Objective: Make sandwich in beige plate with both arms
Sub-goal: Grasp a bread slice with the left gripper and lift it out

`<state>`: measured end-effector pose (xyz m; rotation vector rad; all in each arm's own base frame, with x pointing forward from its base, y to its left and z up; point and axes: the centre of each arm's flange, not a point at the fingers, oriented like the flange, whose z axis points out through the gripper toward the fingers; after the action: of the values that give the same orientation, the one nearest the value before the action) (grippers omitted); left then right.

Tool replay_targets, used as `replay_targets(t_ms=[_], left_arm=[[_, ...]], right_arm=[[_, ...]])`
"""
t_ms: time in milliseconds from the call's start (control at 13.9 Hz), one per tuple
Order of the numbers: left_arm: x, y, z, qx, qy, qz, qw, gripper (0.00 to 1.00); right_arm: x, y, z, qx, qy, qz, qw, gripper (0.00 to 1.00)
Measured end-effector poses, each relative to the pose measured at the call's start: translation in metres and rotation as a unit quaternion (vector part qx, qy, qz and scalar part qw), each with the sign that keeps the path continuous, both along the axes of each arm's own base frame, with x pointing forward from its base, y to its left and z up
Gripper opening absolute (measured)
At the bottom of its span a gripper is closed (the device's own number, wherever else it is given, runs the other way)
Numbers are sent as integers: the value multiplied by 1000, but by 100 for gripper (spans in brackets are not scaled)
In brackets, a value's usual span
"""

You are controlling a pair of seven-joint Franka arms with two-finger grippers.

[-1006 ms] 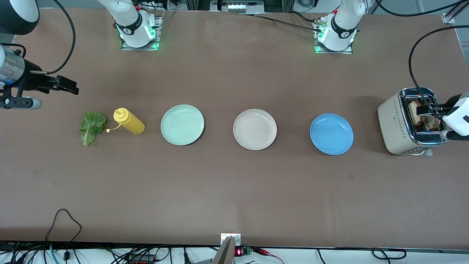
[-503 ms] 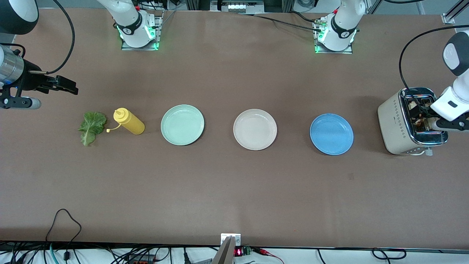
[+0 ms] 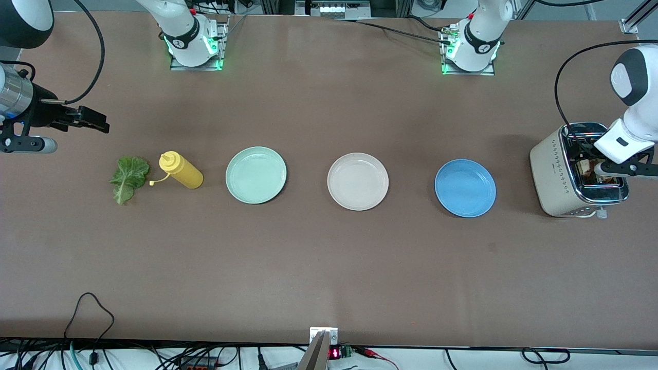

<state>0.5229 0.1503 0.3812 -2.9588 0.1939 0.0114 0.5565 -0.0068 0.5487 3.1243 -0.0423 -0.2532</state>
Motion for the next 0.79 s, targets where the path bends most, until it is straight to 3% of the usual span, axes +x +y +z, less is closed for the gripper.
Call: replay_targets(t_ms=[144,503,790], left_arm=[[-5,8,-5,-2,6,7,1000,66],[-14,20,-13,-6,29,18,999,19],[-15,18,-11,-7,40,19,999,8]], right_arm=[[0,0,0,0,0,0,1000,100],[0,0,-1,0,1,0,1000,100],[0,0,-1,0,1,1,1000,100]])
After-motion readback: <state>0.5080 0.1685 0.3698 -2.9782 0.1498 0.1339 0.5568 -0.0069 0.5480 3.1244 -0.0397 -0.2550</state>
